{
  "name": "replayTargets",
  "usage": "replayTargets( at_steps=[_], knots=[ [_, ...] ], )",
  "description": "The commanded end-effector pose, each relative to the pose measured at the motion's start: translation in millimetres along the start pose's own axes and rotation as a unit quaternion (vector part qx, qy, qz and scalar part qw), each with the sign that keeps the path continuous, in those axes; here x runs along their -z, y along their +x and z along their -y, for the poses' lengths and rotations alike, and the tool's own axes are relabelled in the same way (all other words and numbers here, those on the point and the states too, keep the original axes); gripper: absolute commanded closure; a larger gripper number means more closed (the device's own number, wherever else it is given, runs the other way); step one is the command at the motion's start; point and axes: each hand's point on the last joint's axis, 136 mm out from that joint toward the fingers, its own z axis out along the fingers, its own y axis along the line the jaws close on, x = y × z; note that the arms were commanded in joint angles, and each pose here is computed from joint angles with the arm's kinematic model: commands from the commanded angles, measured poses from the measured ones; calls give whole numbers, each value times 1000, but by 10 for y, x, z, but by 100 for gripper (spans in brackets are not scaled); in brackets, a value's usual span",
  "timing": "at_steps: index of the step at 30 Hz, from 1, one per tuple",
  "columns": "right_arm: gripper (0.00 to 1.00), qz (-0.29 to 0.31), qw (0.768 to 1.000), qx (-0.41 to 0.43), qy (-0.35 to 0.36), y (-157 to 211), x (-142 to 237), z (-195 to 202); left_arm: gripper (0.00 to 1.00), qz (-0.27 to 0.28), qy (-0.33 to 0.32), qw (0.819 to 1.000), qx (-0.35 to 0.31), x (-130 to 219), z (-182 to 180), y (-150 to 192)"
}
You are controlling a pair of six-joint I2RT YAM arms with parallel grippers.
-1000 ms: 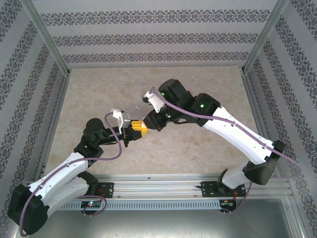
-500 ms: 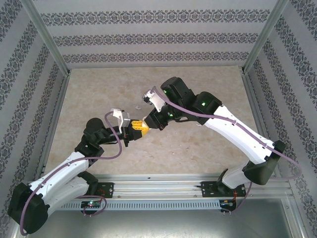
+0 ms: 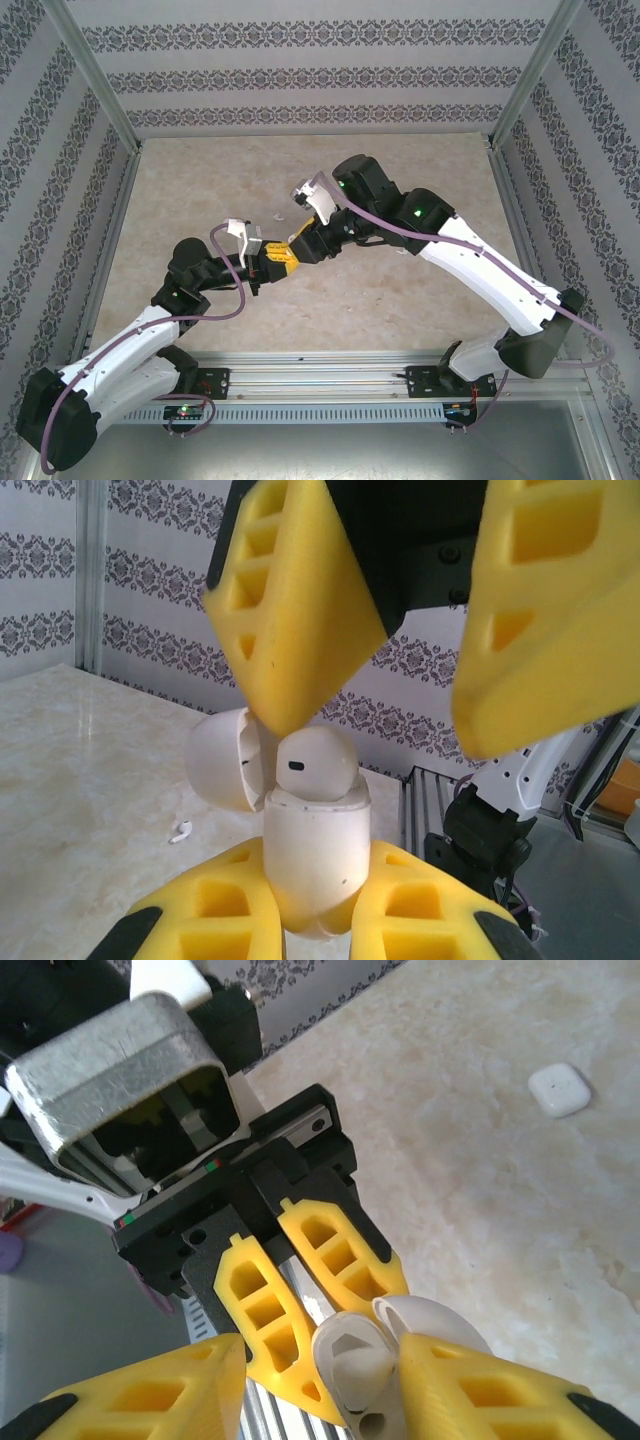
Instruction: Insert the wireless bluetooth earbuds into the charging case
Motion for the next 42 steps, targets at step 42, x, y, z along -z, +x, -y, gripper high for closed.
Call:
replayTargets(
  at_steps=[42],
  knots=[
    [65, 23, 979, -167, 112, -1, -171, 105, 100, 5, -27, 991, -131, 66, -19, 42]
  ],
)
